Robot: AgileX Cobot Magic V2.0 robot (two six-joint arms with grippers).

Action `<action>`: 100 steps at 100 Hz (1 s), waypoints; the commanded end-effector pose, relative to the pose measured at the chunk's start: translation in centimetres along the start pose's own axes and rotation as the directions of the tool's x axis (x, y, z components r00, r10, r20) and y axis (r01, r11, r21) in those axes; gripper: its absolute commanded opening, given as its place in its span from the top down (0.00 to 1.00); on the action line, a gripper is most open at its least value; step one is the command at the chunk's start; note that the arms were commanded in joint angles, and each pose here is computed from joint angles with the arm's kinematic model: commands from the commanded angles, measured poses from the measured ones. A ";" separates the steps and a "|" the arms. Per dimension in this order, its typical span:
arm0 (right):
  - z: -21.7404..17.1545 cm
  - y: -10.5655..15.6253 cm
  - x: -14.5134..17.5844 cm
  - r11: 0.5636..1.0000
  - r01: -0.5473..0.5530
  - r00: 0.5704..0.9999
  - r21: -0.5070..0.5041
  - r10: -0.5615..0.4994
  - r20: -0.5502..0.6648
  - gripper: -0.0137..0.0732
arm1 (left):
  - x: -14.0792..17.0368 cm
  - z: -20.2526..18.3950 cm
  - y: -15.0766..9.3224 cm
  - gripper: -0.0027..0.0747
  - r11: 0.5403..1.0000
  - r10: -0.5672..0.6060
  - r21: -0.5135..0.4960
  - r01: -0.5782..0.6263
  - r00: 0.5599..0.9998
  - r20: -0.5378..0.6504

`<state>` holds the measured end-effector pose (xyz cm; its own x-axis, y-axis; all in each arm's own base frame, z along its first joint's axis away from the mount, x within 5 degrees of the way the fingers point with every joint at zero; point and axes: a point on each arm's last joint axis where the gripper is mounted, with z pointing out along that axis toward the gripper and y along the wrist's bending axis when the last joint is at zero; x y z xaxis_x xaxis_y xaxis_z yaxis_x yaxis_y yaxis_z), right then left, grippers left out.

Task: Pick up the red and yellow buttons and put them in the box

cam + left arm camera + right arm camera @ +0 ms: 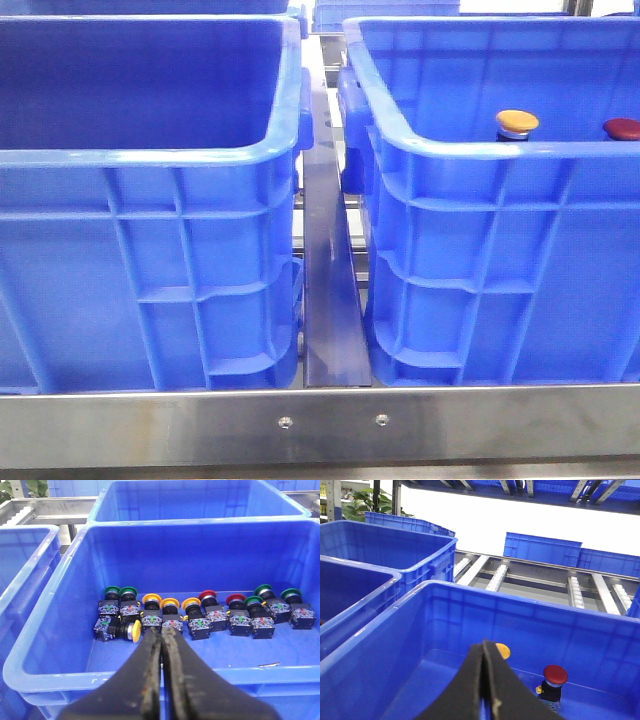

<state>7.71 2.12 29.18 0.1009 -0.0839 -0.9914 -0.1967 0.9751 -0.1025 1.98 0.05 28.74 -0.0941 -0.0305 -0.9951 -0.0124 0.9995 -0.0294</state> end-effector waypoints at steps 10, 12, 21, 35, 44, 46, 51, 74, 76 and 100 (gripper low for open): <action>0.0 -0.1 -0.9 1.000 -0.012 1.000 0.000 0.012 0.028 0.92 | -1.4 -0.8 -0.1 0.99 1.000 -0.016 0.009 0.014 0.992 0.124; 0.0 -0.1 -0.9 1.000 -0.012 1.000 0.000 0.012 0.028 0.92 | -1.4 -0.8 -0.1 0.99 1.000 -0.016 0.009 0.014 0.992 0.124; 0.0 -0.1 -0.9 1.000 -0.012 1.000 0.000 0.012 0.028 0.92 | -1.3 -0.8 -0.1 0.99 1.000 -0.015 0.009 0.015 0.994 0.112; 0.0 -0.1 -0.9 1.000 -0.012 1.000 0.000 0.012 0.028 0.92 | -1.3 -0.6 -0.1 0.99 1.000 -0.016 0.010 0.014 0.990 0.139; 0.0 -0.1 -0.9 1.000 -0.012 1.000 0.000 0.012 0.028 0.92 | -0.8 0.1 -0.1 0.99 1.000 -0.016 0.010 0.014 0.983 0.186; 0.0 -0.1 -0.9 1.000 -0.012 1.000 0.000 0.012 0.028 0.92 | -0.4 0.3 0.0 0.99 1.000 -0.016 0.010 0.014 0.983 0.184; 0.0 -0.1 -0.9 1.000 -0.012 1.000 0.000 0.012 0.028 0.92 | 0.3 0.9 0.0 0.99 1.000 -0.015 0.004 0.015 0.983 0.182; 0.0 -0.1 -0.9 1.000 -0.012 1.000 0.000 0.012 0.028 0.92 | 5.8 3.4 0.2 0.99 1.000 -0.021 0.004 0.021 0.990 0.139; 0.0 -0.1 -0.9 1.000 -0.012 1.000 0.000 0.012 0.028 0.92 | 6.0 3.6 0.2 0.99 1.000 -0.021 0.005 0.021 0.986 0.163; 0.0 0.0 -0.9 1.000 -0.012 1.000 -0.003 0.012 0.028 0.92 | 8.5 4.4 0.2 0.99 1.000 -0.021 0.004 0.021 0.987 0.161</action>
<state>7.71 2.12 29.18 0.1006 -0.0823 -0.9915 -0.1969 0.9752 -0.1009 5.59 0.06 20.44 -0.0143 -0.0370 -0.9992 -0.0110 0.9993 -0.0368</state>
